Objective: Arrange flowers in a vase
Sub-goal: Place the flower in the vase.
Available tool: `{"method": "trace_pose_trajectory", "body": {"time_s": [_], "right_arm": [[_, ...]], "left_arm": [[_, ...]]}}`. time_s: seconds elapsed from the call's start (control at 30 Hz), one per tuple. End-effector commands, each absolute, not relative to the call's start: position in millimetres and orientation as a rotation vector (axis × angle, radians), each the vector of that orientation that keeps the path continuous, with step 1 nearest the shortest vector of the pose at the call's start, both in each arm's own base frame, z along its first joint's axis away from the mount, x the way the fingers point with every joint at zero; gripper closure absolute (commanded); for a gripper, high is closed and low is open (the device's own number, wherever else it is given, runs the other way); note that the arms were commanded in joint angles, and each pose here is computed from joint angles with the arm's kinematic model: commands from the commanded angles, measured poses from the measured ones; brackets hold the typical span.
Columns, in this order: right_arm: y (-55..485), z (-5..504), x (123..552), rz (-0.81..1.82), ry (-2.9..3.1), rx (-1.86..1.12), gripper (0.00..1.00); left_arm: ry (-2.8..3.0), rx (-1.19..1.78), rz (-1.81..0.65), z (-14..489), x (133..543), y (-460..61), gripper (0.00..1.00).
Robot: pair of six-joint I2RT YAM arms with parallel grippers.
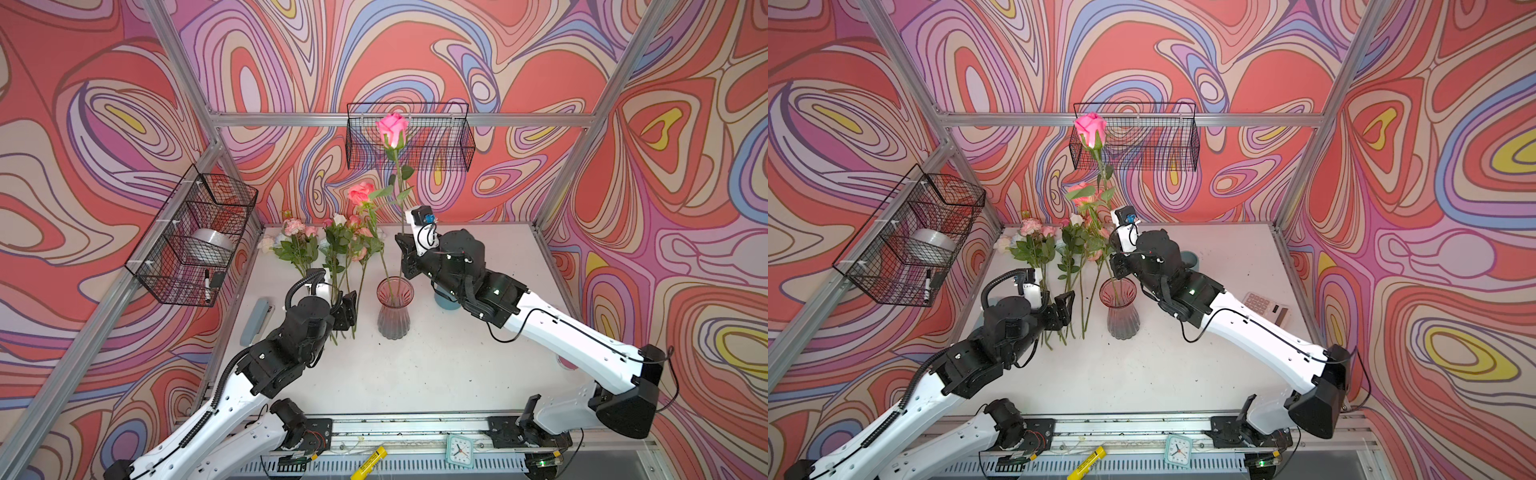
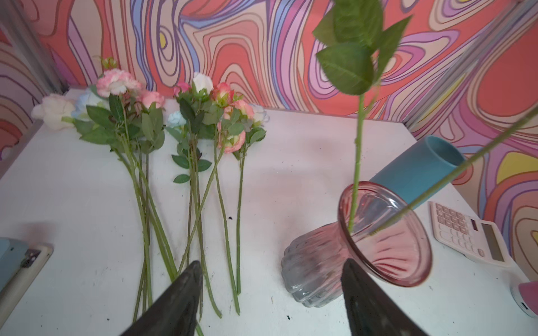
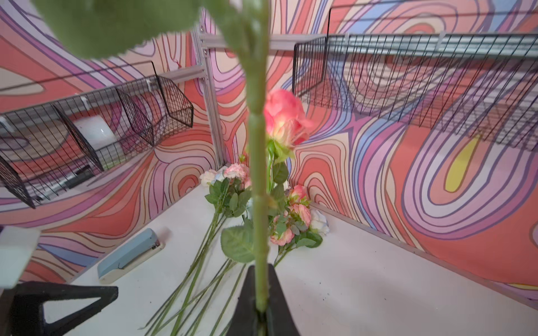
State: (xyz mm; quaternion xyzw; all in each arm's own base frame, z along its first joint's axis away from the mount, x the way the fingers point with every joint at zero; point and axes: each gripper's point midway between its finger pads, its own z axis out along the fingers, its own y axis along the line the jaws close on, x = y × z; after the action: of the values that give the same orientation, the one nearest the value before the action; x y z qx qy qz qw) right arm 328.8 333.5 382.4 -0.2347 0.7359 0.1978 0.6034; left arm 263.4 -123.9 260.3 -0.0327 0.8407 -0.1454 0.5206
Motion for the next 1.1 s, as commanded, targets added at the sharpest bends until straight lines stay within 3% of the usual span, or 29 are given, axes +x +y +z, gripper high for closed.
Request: {"method": "trace_pose_trajectory", "body": {"time_s": [0.0, 0.2, 0.33, 0.57, 1.07], "right_arm": [[331.1, 363.6, 333.5, 0.455, 1.727, -0.499, 1.0], [329.5, 333.1, 328.5, 0.508, 1.783, -0.467, 0.99], [325.9, 325.7, 325.6, 0.518, 1.803, -0.447, 0.9], [323.0, 327.3, 320.4, 0.543, 1.805, -0.442, 0.8], [298.1, 344.9, 301.1, 0.582, 1.778, -0.387, 0.73]], "left_arm": [[2.068, -0.147, -0.417, 241.6, 265.9, -127.3, 0.24], [2.133, -0.158, -0.448, 211.4, 276.9, -143.5, 0.25], [2.167, -0.171, -0.47, 192.2, 283.1, -153.0, 0.27], [2.207, -0.181, -0.546, 160.3, 285.8, -168.3, 0.31], [2.354, -0.17, -0.629, 92.6, 285.3, -194.9, 0.48]]}}
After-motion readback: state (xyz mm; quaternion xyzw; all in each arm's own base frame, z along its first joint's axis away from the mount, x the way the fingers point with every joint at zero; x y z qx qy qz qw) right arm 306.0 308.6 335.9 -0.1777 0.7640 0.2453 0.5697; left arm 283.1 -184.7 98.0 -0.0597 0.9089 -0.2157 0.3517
